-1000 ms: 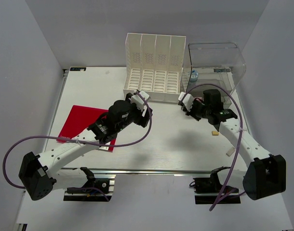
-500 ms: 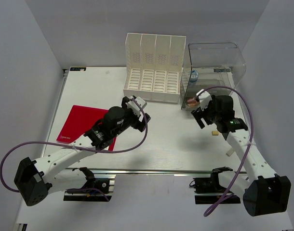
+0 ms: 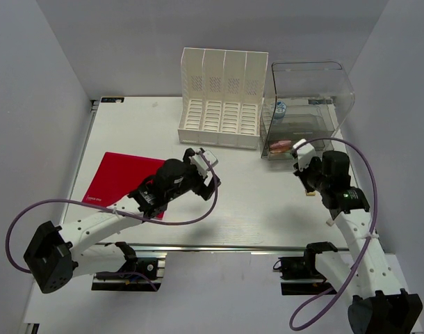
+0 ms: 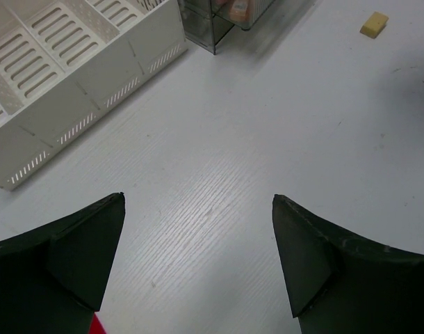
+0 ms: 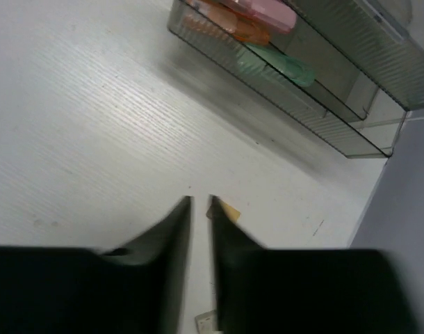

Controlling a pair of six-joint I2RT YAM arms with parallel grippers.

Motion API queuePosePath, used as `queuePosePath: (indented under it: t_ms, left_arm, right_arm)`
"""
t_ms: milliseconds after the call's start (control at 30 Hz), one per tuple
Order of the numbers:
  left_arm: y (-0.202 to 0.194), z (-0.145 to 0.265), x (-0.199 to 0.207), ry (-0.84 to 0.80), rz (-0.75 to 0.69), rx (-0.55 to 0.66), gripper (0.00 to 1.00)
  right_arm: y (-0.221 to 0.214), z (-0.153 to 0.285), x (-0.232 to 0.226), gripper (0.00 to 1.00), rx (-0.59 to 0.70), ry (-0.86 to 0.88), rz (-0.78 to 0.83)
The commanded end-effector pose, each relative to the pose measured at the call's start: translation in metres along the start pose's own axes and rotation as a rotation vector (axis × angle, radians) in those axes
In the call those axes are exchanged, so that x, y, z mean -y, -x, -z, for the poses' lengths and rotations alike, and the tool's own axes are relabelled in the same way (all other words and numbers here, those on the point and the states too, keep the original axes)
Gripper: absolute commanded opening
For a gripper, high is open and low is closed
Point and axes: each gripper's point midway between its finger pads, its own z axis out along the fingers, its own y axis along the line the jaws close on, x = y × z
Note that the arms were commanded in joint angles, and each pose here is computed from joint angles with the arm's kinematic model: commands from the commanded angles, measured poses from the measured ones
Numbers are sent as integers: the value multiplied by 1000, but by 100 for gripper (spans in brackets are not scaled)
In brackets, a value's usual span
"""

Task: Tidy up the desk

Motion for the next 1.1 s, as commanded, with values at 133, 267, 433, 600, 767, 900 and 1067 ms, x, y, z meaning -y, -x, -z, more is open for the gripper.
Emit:
queuePosePath:
  t_ms: [133, 267, 433, 600, 767, 900, 1067]
  left_arm:
    - [21, 4, 13, -93, -8, 44, 69]
    - [34, 13, 20, -142, -20, 74, 7]
    - [56, 27, 23, -163, -20, 138, 0]
    - [58, 34, 13, -105, -7, 153, 48]
    - [58, 30, 12, -97, 0, 144, 74]
    - [57, 29, 11, -90, -2, 139, 77]
    - [48, 29, 8, -78, -11, 109, 77]
  right_arm:
    - [-3, -9, -47, 0, 67, 309, 233]
    - [-4, -34, -51, 0, 134, 345, 380]
    - [-26, -67, -39, 0, 112, 273, 533]
    - [-13, -96, 2, 0, 83, 98, 585]
    - [1, -118, 25, 0, 59, 45, 555]
    - [10, -137, 42, 0, 40, 2, 552]
    - [23, -154, 64, 0, 27, -66, 527]
